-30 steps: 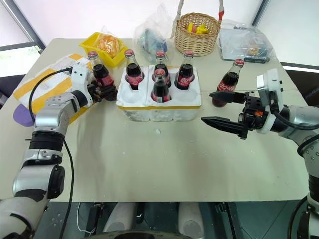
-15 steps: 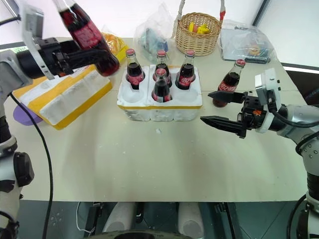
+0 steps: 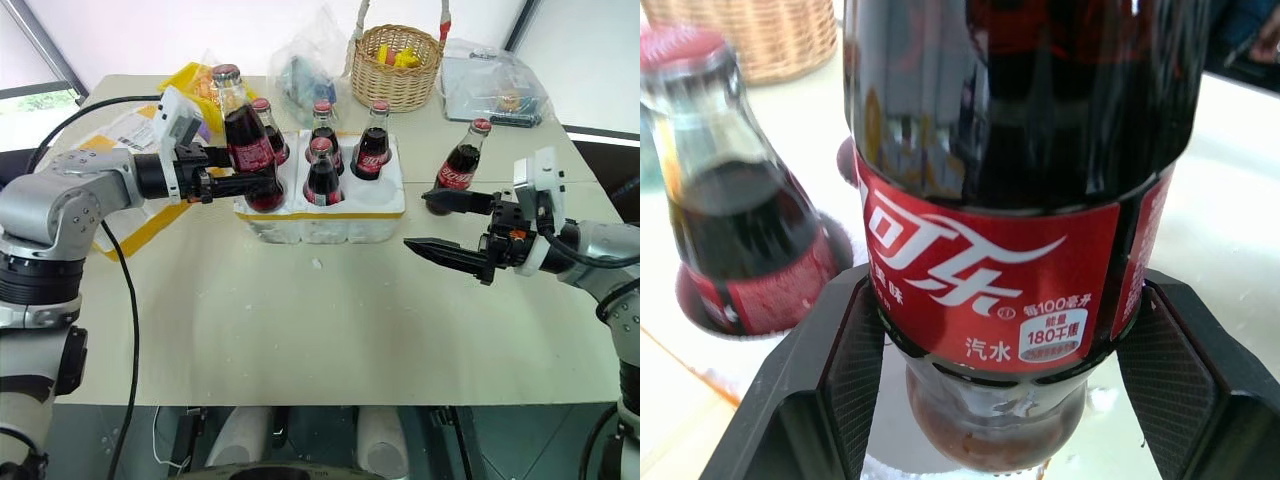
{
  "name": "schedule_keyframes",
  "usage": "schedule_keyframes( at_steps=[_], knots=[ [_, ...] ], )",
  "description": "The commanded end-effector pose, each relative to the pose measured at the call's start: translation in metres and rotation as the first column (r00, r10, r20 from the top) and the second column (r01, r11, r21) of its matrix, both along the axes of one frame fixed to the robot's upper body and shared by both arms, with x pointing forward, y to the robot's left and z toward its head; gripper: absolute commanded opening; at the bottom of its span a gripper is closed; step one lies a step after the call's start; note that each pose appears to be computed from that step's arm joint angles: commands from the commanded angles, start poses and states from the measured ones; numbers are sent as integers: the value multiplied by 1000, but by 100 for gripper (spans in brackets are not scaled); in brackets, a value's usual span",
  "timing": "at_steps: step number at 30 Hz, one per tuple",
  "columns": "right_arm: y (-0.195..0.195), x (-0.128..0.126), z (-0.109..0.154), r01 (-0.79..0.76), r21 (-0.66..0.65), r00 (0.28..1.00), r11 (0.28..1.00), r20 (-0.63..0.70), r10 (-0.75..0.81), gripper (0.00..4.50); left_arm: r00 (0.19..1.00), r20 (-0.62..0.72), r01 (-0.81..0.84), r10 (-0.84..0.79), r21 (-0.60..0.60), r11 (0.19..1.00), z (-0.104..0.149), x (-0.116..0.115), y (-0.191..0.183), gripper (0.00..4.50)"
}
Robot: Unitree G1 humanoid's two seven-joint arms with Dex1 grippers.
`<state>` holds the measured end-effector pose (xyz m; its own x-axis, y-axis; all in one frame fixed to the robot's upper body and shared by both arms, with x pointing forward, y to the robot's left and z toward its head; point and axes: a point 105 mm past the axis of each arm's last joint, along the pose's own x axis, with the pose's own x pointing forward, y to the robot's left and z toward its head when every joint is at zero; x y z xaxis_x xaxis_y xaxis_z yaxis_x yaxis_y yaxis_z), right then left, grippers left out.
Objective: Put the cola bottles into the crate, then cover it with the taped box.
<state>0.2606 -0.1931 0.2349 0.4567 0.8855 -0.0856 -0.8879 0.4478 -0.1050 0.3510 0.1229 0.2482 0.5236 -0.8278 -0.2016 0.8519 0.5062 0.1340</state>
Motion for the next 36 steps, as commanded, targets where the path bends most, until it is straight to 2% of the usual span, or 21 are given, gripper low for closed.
schedule_keyframes(
  at_steps=[1, 7, 12, 26, 28, 29, 30, 36],
  knots=[
    [0, -6, 10, 1, 4, 999, 1000, 50, -1, 450, 994, 107, -8, 3, 47, 999, 13, 3, 4, 277],
    [-2, -7, 10, 12, 6, 999, 1000, 52, -12, 450, 988, 140, -63, 61, 12, 998, 19, 20, 10, 277],
    [-1, -4, 11, 12, 9, 998, 1000, 56, -12, 450, 991, 118, -54, 56, -23, 998, 16, 26, 4, 277],
    [-1, -2, 10, 8, 7, 998, 1000, 56, -8, 450, 999, 43, -2, 2, 19, 1000, -22, 19, -10, 277],
    [0, -2, 10, 6, 6, 998, 1000, 56, -7, 450, 1000, 31, -1, 0, 15, 1000, -24, 18, -10, 379],
    [0, -2, 10, 6, 6, 998, 1000, 56, -6, 450, 1000, 29, -1, 1, 13, 1000, -24, 17, -10, 401],
    [0, -1, 10, 5, 6, 998, 1000, 57, -5, 450, 1000, 27, -5, 5, 11, 1000, -25, 17, -9, 447],
    [0, 0, 10, 2, 4, 998, 1000, 59, -2, 450, 1000, 22, -8, 8, 0, 1000, -23, 9, -3, 447]
  ],
)
